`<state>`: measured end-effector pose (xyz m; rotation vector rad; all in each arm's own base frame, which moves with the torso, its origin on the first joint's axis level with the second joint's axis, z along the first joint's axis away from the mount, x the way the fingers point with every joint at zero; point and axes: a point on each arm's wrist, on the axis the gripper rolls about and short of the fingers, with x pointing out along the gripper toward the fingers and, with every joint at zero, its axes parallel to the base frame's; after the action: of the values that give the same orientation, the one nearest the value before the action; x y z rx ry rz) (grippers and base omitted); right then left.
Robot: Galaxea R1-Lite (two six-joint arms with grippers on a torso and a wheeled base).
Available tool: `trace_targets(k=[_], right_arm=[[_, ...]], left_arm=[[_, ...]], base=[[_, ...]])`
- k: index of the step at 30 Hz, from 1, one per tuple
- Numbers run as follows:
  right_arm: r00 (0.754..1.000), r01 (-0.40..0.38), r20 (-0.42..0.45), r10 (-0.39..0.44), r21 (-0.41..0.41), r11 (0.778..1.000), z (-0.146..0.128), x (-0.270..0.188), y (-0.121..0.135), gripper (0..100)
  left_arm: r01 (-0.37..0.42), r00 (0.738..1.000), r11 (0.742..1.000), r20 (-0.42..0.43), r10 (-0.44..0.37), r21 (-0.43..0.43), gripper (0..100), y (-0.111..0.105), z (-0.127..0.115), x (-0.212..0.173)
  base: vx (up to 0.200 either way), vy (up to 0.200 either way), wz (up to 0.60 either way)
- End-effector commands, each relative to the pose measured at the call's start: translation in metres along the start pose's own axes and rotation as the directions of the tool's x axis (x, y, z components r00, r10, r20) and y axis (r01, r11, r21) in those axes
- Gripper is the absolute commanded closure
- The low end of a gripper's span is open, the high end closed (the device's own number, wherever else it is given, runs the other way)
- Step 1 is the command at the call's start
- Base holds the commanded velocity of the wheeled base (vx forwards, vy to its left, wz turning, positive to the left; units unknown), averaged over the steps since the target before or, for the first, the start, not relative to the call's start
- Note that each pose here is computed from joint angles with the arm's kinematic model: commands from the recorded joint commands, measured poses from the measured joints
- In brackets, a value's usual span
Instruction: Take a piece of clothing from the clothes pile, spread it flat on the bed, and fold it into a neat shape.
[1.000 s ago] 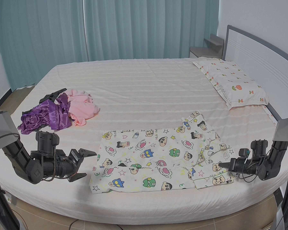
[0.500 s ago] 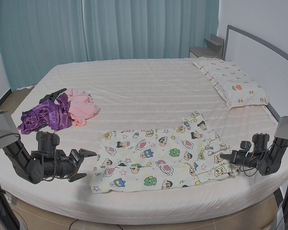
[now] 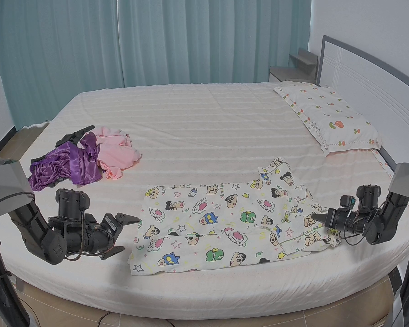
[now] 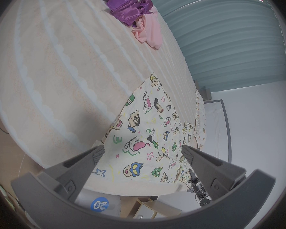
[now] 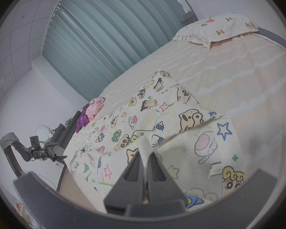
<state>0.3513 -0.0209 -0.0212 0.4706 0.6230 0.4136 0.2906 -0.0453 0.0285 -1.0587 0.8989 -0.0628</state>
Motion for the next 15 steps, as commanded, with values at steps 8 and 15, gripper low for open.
trace_targets(k=[8, 15], right_arm=[[0.999, 0.031, -0.017, -0.031, 0.014, 0.999, -0.0010, 0.0139, -0.0092, 100], [0.999, 0.041, -0.023, -0.041, 0.016, 0.999, -0.0020, 0.0165, -0.0102, 0]], left_arm=[[0.016, 1.000, 1.000, 0.007, -0.016, -0.001, 0, -0.0016, 0.0013, -0.0011], [0.053, 0.998, 0.999, 0.034, -0.053, 0.015, 0, -0.0038, 0.0024, -0.0054]], base=[[0.000, 0.000, 0.00], [0.000, 0.000, 0.00]])
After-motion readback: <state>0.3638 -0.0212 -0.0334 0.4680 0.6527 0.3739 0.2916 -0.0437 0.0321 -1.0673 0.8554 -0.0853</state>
